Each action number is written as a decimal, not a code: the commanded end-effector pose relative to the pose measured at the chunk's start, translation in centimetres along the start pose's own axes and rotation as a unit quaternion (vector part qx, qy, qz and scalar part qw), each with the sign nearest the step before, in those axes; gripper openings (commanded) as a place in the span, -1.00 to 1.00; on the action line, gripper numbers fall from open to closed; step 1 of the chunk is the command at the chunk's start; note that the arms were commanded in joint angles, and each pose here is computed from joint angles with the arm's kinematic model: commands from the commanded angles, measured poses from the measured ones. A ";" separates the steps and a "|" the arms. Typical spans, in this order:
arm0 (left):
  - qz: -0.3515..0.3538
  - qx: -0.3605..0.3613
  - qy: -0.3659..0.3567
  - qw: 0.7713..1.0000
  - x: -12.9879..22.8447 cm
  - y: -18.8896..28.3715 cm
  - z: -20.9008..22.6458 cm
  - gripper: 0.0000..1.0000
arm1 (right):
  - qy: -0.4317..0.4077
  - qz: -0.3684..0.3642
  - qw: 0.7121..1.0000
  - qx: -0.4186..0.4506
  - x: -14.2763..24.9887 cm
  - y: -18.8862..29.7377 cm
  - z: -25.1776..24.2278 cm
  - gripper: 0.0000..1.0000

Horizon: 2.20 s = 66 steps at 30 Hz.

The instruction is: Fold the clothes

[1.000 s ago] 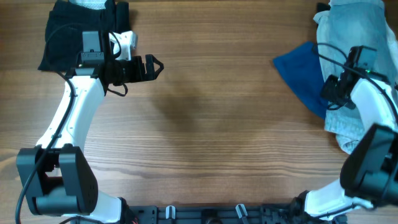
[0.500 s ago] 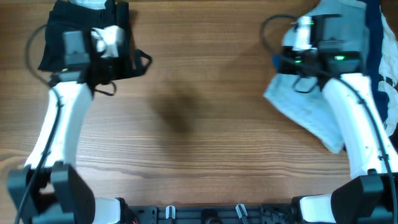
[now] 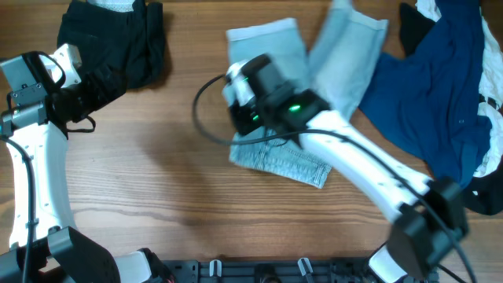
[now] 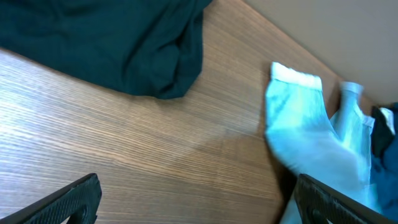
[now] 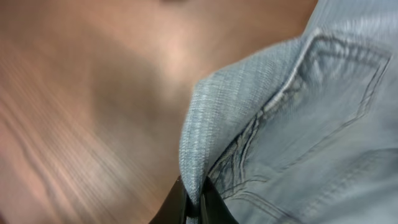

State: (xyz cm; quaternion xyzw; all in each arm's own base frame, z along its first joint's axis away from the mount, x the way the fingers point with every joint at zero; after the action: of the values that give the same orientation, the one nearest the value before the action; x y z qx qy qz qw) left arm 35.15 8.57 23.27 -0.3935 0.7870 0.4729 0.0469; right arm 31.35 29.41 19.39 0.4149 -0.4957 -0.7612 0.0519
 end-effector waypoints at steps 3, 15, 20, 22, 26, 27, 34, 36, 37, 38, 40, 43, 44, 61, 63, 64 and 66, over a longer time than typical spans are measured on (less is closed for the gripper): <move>-0.016 -0.019 0.001 1.000 -0.6 0.5 0.2 1.00 | 0.059 0.023 0.994 -0.087 0.6 -2.0 4.9 -0.24; 0.012 0.004 -0.091 0.996 1.0 -1.3 -2.9 1.00 | -0.083 -0.002 0.996 0.032 -1.4 7.8 -5.8 0.67; 0.006 0.012 -0.186 0.983 2.3 -6.7 -7.4 1.00 | -0.133 0.014 0.988 0.078 0.5 9.5 -12.2 0.66; -0.002 0.036 -0.212 0.977 2.6 -9.1 -9.2 1.00 | -0.147 0.012 0.985 0.090 0.8 10.0 -13.6 0.66; -0.036 0.037 -0.258 0.965 3.2 -15.6 -12.1 1.00 | -0.138 0.006 0.985 0.103 1.0 10.6 -15.1 0.66; -0.041 0.028 -0.264 0.963 3.1 -17.4 -12.6 1.00 | -0.125 0.004 0.986 0.108 0.9 10.6 -15.2 0.66; -0.022 0.021 -0.291 0.956 2.7 -26.6 -14.7 1.00 | -0.121 0.003 0.984 0.130 0.9 10.7 -15.8 0.61; -0.029 0.019 -0.288 0.957 2.5 -28.1 -14.8 1.00 | -0.120 -0.001 0.984 0.131 0.7 10.6 -15.8 0.58; -0.032 0.017 -0.289 0.957 2.5 -28.8 -14.7 1.00 | -0.120 -0.002 0.984 0.131 0.7 10.6 -15.8 0.58; -0.036 0.011 -0.289 0.957 2.5 -29.0 -14.5 0.99 | -0.120 -0.002 0.984 0.131 0.7 10.6 -15.9 0.58; -0.040 -0.002 -0.289 0.957 2.8 -30.2 -13.7 0.97 | -0.119 -0.005 0.984 0.131 0.6 10.6 -15.9 0.58; -0.037 -0.001 -0.283 0.958 3.4 -31.2 -13.3 0.96 | -0.117 -0.013 0.984 0.133 0.2 10.6 -16.0 0.58; -0.036 0.000 -0.284 0.958 3.7 -31.3 -13.4 0.93 | -0.116 -0.016 0.984 0.134 0.1 10.6 -16.0 0.58; -0.056 -0.004 -0.246 0.968 4.4 -33.0 -13.2 -0.46 | -0.115 -0.020 0.984 0.134 0.1 10.5 -16.1 0.52; -0.091 -0.042 -0.220 0.970 3.3 -32.7 -12.8 -0.79 | -0.115 -0.021 0.984 0.135 0.0 10.5 -16.1 0.50; -0.105 -0.053 -0.219 0.969 2.8 -32.5 -12.8 -0.86 | -0.115 -0.021 0.984 0.135 0.0 10.5 -16.1 0.51; -0.138 -0.073 -0.218 0.963 1.3 -31.5 -13.3 -0.92 | -0.115 -0.021 0.984 0.134 0.0 10.5 -16.1 0.50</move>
State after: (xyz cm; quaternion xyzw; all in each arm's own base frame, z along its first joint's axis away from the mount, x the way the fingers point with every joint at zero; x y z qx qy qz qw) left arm 58.00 -11.40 5.99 -0.3313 0.7099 0.5651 0.2587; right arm 38.61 12.69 25.14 0.3330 -0.5826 -0.7373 -0.0780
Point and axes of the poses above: each gripper's point midway between its finger pads, its own y axis back along the fingers, its own z axis along the line the jaws close on, x = y × z, the point moved 6 cm from there along y, back along the fingers, and after that the axes turned 7 degrees about y, right-handed, at the moved point
